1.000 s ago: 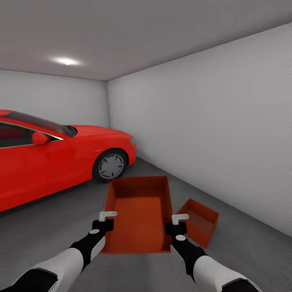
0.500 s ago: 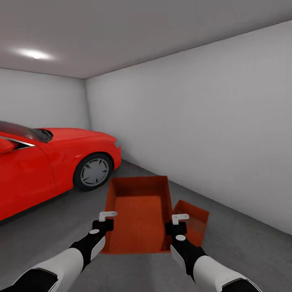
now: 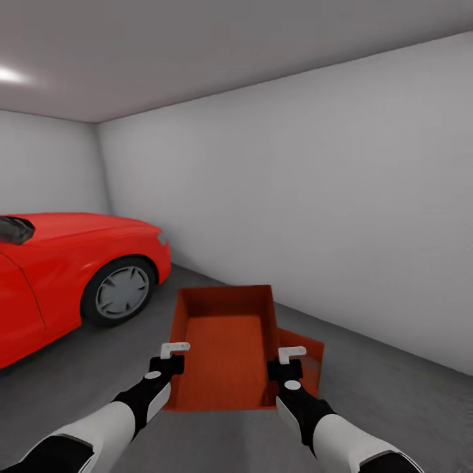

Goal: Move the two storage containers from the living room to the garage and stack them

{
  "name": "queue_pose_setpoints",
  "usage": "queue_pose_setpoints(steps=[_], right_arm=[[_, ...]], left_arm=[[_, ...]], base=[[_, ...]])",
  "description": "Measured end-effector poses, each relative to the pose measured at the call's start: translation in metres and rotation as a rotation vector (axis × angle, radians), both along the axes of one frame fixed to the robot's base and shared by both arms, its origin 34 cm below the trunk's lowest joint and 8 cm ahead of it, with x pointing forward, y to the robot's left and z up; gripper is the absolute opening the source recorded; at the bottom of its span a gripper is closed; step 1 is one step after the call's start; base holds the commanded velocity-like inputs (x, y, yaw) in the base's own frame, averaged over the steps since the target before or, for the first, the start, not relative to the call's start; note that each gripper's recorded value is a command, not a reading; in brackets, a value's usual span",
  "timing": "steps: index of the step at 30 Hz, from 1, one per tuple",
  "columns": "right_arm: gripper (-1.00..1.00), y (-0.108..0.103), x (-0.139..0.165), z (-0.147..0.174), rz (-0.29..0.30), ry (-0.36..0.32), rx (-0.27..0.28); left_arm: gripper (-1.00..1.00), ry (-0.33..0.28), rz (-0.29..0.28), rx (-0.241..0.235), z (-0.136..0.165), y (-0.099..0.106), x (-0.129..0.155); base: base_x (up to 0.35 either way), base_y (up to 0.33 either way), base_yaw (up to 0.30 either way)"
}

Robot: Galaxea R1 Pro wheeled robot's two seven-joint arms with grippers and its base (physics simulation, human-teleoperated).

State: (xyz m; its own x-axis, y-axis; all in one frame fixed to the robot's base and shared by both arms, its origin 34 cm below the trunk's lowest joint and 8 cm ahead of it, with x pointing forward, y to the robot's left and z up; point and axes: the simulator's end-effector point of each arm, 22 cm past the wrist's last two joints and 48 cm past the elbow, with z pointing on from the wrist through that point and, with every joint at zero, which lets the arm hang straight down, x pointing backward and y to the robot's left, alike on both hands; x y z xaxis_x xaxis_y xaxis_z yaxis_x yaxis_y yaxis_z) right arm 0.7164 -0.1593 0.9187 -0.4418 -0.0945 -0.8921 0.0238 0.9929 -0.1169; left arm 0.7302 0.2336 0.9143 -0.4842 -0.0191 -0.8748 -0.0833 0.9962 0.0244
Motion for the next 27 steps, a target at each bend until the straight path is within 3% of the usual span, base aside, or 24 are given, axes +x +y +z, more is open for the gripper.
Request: queue_pose_setpoints(steps=[27], right_arm=[[-1.0,-0.0001,0.0,0.0,0.0,0.0,0.0]], left_arm=[[-1.0,0.0,0.0,0.0,0.0,-0.0001,0.0]], base=[[0.296,0.228,-0.286]])
